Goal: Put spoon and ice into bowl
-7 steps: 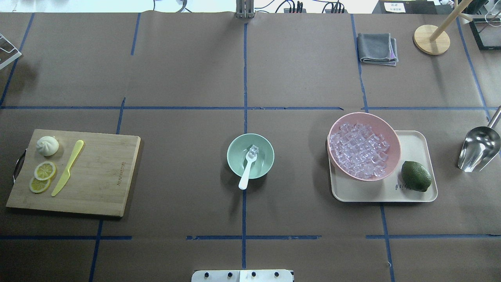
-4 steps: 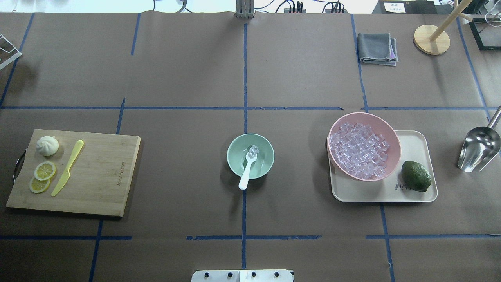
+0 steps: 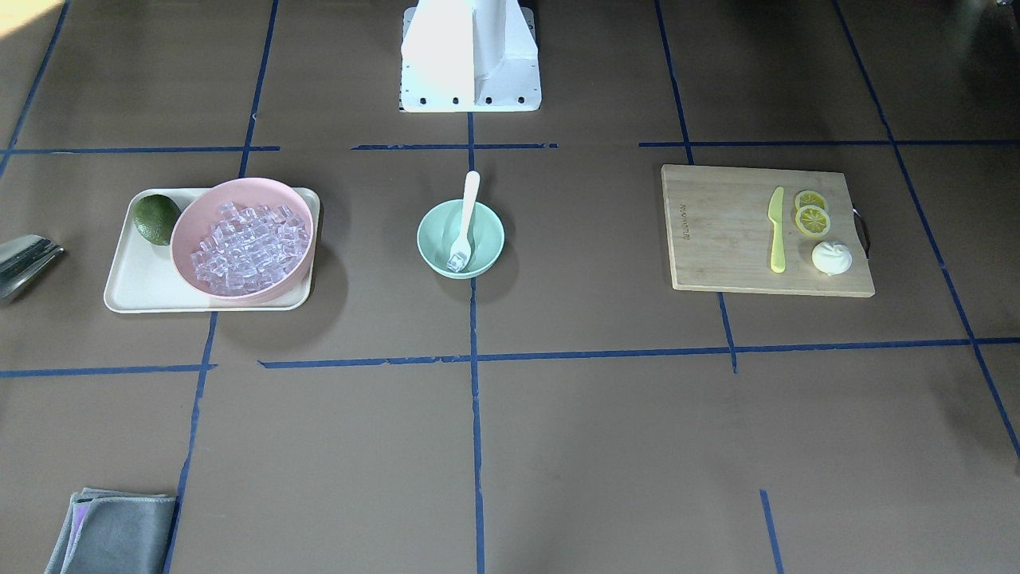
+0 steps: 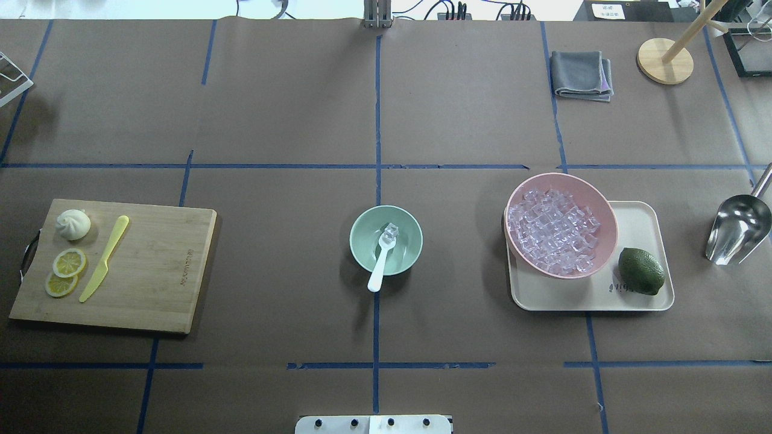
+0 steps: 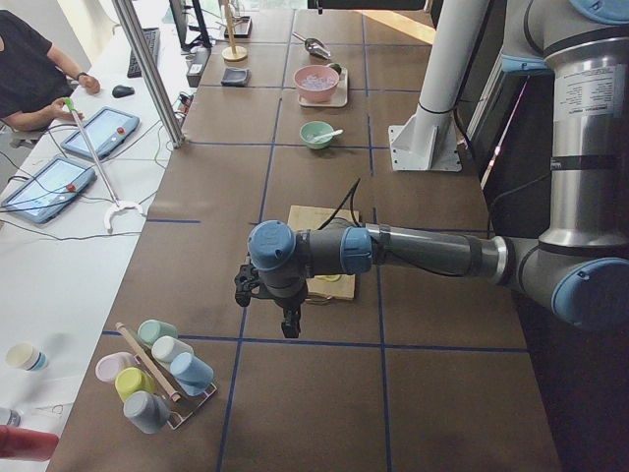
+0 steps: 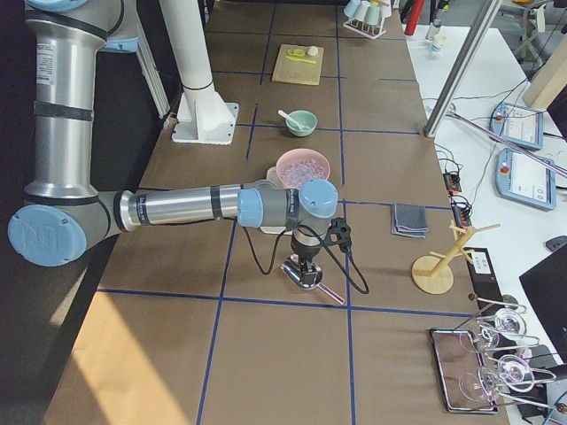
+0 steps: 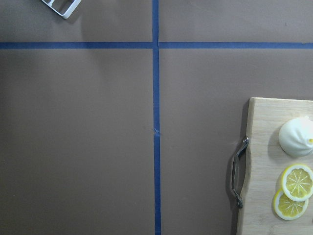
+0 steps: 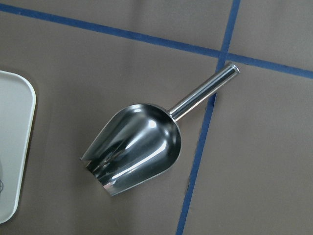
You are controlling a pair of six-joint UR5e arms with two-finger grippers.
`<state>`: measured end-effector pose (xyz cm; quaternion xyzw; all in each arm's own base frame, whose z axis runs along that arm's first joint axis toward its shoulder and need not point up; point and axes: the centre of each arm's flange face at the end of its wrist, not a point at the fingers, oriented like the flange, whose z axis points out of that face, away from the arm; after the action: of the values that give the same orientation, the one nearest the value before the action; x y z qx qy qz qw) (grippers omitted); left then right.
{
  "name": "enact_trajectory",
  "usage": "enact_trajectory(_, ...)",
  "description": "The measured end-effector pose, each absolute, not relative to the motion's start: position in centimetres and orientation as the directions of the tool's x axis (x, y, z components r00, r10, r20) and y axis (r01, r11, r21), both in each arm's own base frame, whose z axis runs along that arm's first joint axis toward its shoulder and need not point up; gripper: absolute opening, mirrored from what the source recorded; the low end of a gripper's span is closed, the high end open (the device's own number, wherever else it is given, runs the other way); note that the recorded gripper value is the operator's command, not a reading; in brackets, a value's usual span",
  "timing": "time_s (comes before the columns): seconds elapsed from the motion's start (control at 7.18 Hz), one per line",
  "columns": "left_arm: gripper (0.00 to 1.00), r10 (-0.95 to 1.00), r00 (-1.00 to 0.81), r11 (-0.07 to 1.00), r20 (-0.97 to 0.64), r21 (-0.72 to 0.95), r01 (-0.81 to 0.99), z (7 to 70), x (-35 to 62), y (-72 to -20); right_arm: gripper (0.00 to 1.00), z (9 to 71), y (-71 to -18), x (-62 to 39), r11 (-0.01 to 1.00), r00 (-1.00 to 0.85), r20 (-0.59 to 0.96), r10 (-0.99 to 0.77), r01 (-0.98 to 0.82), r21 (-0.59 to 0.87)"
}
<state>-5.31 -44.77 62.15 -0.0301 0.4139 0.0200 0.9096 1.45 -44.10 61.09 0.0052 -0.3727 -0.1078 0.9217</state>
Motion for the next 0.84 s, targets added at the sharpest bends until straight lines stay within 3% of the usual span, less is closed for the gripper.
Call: enact_trajectory(0.84, 1.00, -0.004, 0.658, 0.996, -0.753, -0.062, -0.065, 63.4, -5.2, -44.2, 1.00, 62.0, -42.7, 1.9, 0.987, 0.697, 0.704, -0.137, 0.152, 0.041)
